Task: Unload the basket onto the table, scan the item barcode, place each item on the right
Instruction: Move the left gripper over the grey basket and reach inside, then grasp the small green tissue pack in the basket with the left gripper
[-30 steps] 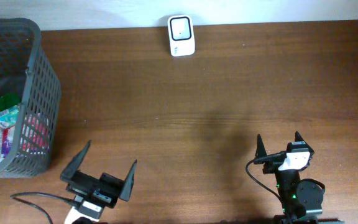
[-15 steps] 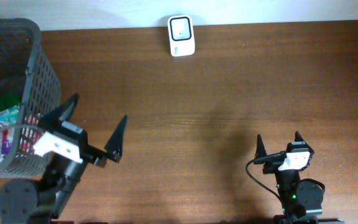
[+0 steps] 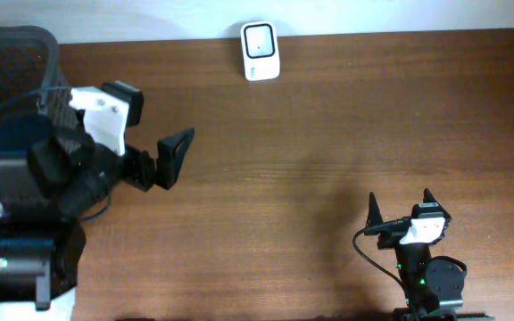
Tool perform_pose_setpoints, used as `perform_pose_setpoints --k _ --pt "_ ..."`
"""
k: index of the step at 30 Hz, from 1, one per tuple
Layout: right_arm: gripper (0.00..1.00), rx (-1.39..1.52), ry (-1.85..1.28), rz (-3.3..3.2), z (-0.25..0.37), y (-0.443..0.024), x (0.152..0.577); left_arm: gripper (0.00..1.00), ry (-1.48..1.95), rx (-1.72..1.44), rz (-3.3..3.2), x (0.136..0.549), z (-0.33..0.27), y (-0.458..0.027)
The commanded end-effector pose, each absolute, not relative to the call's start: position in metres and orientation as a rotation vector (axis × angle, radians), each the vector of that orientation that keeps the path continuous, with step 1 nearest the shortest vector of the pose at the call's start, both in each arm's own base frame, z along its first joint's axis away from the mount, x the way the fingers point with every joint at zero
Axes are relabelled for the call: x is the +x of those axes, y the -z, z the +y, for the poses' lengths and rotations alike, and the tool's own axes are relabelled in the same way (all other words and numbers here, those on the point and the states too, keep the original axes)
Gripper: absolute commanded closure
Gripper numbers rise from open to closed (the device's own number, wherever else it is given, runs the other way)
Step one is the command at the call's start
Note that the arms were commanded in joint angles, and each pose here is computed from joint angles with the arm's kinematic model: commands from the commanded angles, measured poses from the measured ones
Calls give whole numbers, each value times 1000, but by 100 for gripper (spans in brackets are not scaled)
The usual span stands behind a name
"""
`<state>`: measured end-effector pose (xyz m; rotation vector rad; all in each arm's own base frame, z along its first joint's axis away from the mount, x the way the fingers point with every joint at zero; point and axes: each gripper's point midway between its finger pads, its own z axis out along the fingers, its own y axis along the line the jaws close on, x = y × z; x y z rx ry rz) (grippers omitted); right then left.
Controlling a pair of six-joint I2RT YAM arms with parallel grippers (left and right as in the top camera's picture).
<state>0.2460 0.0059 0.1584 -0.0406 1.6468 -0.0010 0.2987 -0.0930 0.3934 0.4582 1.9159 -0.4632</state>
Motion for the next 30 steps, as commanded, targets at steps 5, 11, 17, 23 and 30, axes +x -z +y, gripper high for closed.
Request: perform_pose_setpoints --k 5,11,17,23,30 --pt "1 -39 -7 1653 7 -155 246 1 124 110 2035 348 -29 -422" --pt "1 -39 -7 1653 7 -155 246 1 -282 -497 2109 384 100 -396" --pt "1 -39 -7 1653 7 -155 246 1 -284 -893 2031 366 179 -378" --pt "1 -39 -7 1653 7 -155 246 1 -347 -1024 2048 341 216 -363" --pt "1 -39 -7 1653 7 -155 246 1 -346 -1201 2158 339 237 -309"
